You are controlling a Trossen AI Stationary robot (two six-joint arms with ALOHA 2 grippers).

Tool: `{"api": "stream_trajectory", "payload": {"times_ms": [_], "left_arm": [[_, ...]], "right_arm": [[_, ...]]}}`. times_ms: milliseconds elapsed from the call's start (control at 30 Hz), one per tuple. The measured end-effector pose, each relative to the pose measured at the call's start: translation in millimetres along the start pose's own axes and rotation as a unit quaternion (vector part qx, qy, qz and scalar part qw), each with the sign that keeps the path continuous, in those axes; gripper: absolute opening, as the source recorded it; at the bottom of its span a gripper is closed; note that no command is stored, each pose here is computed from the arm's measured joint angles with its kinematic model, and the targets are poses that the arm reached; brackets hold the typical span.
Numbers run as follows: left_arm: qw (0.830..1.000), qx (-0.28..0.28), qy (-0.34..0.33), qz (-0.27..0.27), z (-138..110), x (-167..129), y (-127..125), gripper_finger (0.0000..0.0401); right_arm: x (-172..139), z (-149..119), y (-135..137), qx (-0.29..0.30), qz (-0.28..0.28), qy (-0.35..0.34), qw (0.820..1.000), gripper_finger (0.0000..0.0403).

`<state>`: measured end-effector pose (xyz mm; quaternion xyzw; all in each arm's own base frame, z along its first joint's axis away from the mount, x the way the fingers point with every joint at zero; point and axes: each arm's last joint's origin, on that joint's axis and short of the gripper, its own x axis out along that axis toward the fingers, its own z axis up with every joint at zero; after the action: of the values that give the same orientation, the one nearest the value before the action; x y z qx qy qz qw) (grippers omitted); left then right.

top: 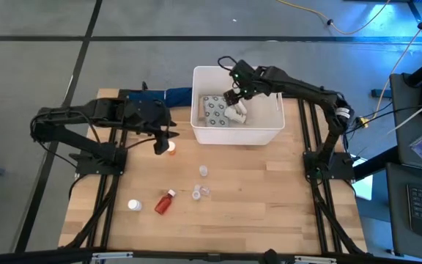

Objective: Pick & place medical supplies in basket/bin
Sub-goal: Put the top transparent pill bottle into the white bin

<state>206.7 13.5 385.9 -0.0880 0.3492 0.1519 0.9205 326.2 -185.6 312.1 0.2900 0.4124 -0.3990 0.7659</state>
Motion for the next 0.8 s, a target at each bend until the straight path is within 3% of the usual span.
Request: {"api": "stream_trajectory", "payload": {"times_ms": [200,433,567,800], "left_arm": [[0.999,-0.051,-0.005,0.006,0,-1,1,0.0171],[0.998,-0.063,-0.001,-0.005,0,0,0,0.0171],[0.996,-0.088,0.000,-0.005,0,0,0,0.0185],[0.997,-0.081,0.003,-0.017,-1,-1,-6,0.0238]], "right_arm": [[-66,-6,37,-0.096,0.075,-0.052,0.991,0.0328],[-128,-40,86,-0.225,0.167,-0.098,0.955,0.0328],[-142,-71,117,-0.307,0.233,-0.098,0.918,0.0328],[-135,-122,156,-0.400,0.288,-0.122,0.861,0.0328]]}}
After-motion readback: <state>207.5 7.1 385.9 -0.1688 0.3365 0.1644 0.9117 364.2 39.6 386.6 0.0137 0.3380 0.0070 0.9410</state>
